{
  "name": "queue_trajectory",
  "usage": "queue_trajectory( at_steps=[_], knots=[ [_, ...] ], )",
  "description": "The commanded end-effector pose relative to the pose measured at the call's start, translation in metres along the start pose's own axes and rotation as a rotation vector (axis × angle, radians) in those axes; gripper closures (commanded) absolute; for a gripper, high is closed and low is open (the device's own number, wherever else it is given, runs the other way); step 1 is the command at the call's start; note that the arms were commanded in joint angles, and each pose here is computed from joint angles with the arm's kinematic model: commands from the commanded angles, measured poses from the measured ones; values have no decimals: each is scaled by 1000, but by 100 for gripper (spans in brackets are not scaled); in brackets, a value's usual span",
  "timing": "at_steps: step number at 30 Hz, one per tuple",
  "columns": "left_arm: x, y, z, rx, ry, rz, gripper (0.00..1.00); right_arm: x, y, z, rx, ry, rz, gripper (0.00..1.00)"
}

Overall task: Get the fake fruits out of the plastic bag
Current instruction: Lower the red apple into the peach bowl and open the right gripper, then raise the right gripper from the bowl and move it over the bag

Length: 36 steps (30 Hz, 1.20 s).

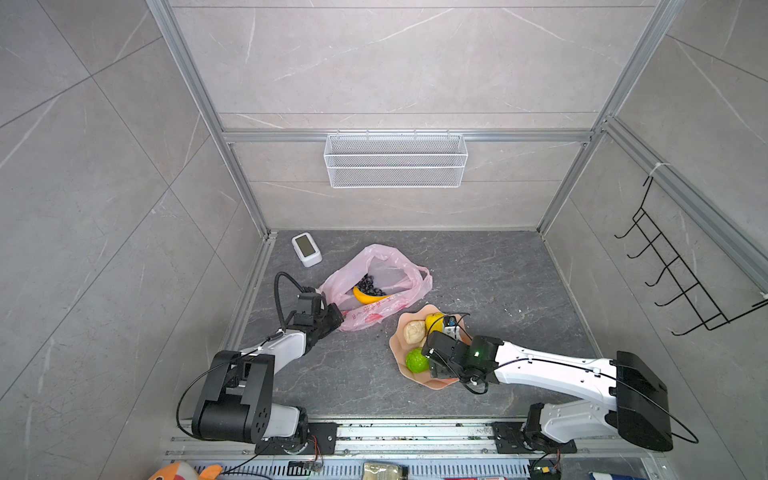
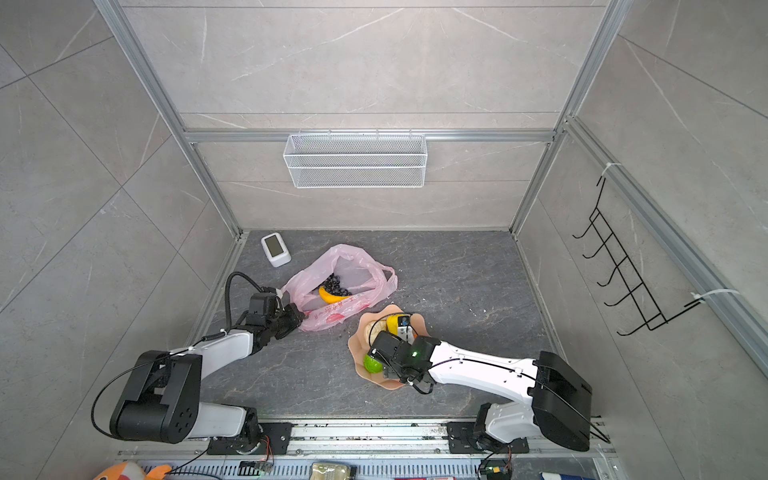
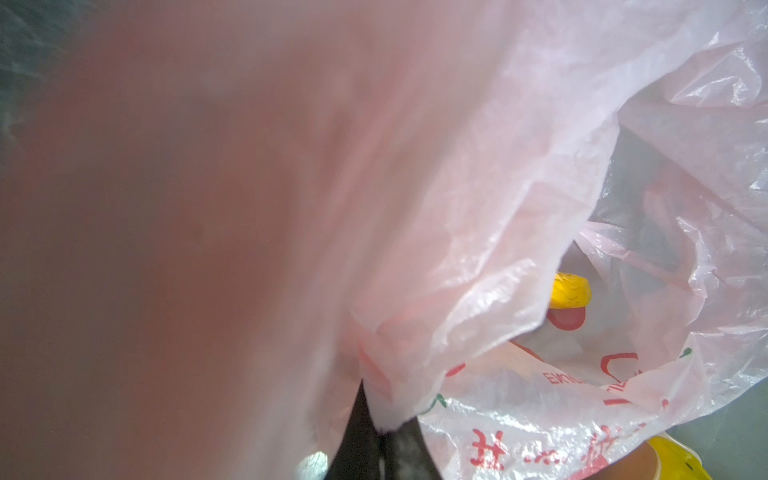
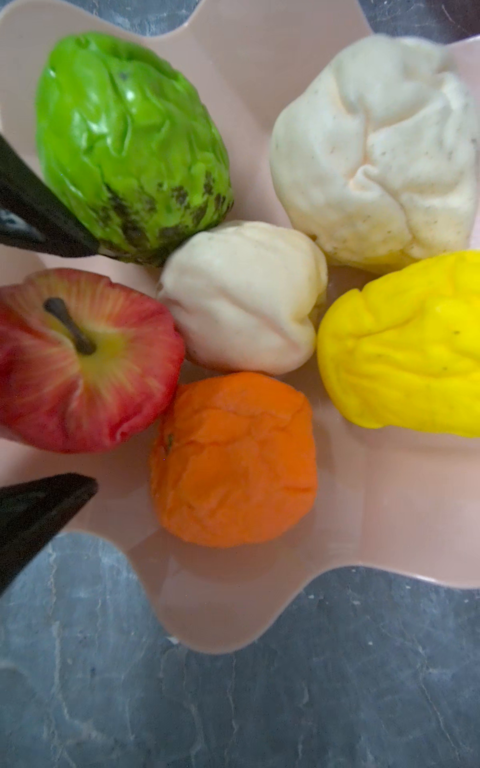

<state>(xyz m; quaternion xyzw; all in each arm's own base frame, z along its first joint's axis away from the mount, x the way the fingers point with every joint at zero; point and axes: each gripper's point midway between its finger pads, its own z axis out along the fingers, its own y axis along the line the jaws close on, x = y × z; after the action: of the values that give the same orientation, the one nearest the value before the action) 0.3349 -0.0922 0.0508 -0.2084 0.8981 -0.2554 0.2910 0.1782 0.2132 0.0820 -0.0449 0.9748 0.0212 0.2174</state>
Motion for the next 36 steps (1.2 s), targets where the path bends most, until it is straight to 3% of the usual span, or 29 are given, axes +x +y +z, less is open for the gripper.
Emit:
queue_trajectory(
  at_steps=[1,6,11,16,21,27,36],
  knots=[
    [-14,-9,-3,22,-42,27,100,-7,-2,-8,13,-27,-2,15],
    [-13,-10,-1,30,-33,22,100,-17,-2,-23,8,-48,-10,16],
    [-13,-13,-4,37,-39,26,100,-47,2,-49,-3,-153,-35,16],
    [-13,-14,-7,-12,-55,84,100,-98,45,-58,-65,-240,-127,17],
    [-12,-19,-9,-42,-64,131,100,-152,114,-36,-245,-200,-270,22],
    [-9,-20,-7,-29,-52,121,100,-206,170,-3,-321,-153,-421,26],
    [-4,-24,1,5,-20,98,100,-228,216,54,-344,-42,-602,32]
  ],
)
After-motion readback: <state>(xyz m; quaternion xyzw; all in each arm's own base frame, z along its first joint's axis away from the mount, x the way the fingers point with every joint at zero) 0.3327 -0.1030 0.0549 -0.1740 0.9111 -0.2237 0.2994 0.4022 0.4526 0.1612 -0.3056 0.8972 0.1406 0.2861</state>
